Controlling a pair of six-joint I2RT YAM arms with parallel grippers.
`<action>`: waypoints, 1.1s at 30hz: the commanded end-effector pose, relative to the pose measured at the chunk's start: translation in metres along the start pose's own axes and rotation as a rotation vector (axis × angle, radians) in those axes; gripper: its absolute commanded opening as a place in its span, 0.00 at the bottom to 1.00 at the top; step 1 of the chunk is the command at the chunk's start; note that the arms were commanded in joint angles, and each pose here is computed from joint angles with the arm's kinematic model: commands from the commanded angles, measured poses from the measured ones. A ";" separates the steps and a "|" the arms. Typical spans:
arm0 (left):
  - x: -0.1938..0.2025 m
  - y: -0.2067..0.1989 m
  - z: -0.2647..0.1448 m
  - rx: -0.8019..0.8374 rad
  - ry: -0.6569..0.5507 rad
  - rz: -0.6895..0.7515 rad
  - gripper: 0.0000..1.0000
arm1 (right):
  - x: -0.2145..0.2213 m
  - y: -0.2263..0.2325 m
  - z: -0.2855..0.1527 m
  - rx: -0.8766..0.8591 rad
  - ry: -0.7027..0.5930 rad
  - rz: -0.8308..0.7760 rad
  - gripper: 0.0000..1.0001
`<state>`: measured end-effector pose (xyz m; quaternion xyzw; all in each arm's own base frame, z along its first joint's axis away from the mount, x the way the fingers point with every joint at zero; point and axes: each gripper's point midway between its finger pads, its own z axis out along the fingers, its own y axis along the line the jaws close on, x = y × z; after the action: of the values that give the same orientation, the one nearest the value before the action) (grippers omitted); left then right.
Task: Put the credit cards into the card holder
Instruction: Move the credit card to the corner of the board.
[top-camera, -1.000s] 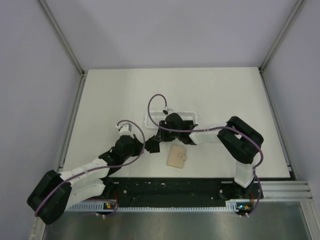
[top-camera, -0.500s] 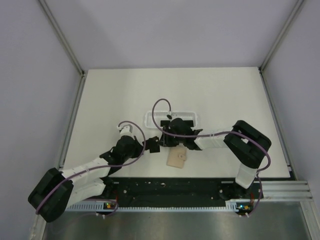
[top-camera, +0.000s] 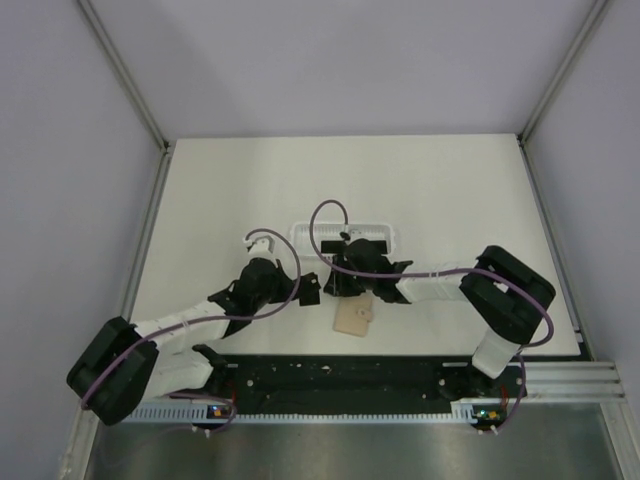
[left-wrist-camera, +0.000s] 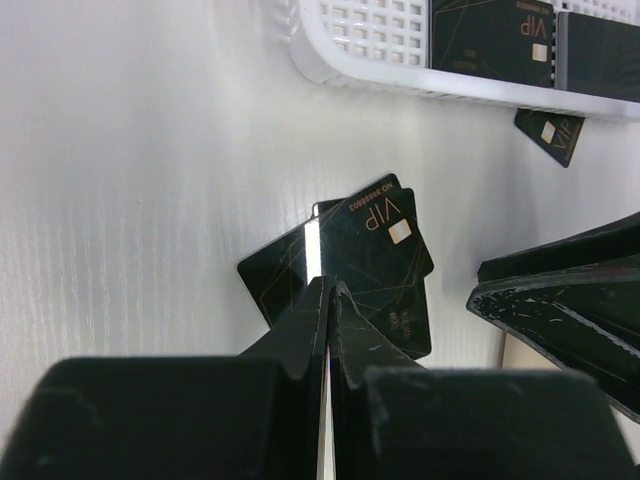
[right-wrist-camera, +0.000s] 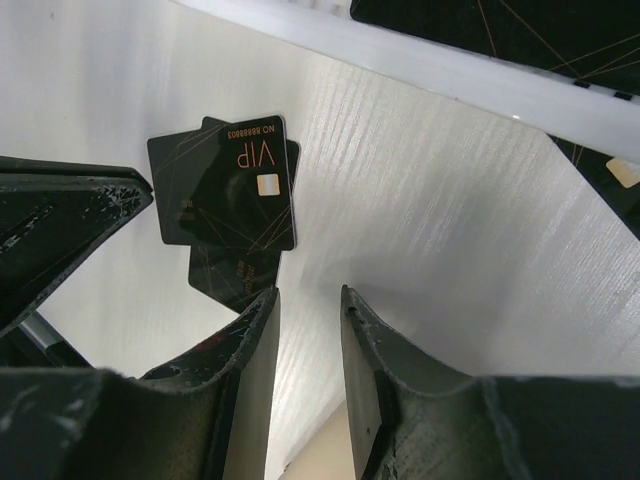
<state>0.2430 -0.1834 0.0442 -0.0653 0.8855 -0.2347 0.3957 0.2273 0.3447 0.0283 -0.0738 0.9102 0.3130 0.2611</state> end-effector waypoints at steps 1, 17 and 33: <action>-0.027 -0.013 0.006 0.015 -0.085 0.008 0.00 | -0.030 0.027 -0.005 -0.052 -0.081 -0.070 0.31; -0.041 -0.001 0.028 -0.095 -0.107 0.035 0.00 | -0.040 0.023 0.015 -0.040 -0.049 -0.054 0.31; -0.022 0.014 0.039 -0.135 -0.049 0.031 0.00 | -0.025 0.016 0.028 -0.053 0.010 -0.025 0.31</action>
<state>0.2772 -0.1739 0.0232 -0.0803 0.8971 -0.1595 0.4041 0.2487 0.3660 0.0280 -0.0947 0.9068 0.3219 0.2552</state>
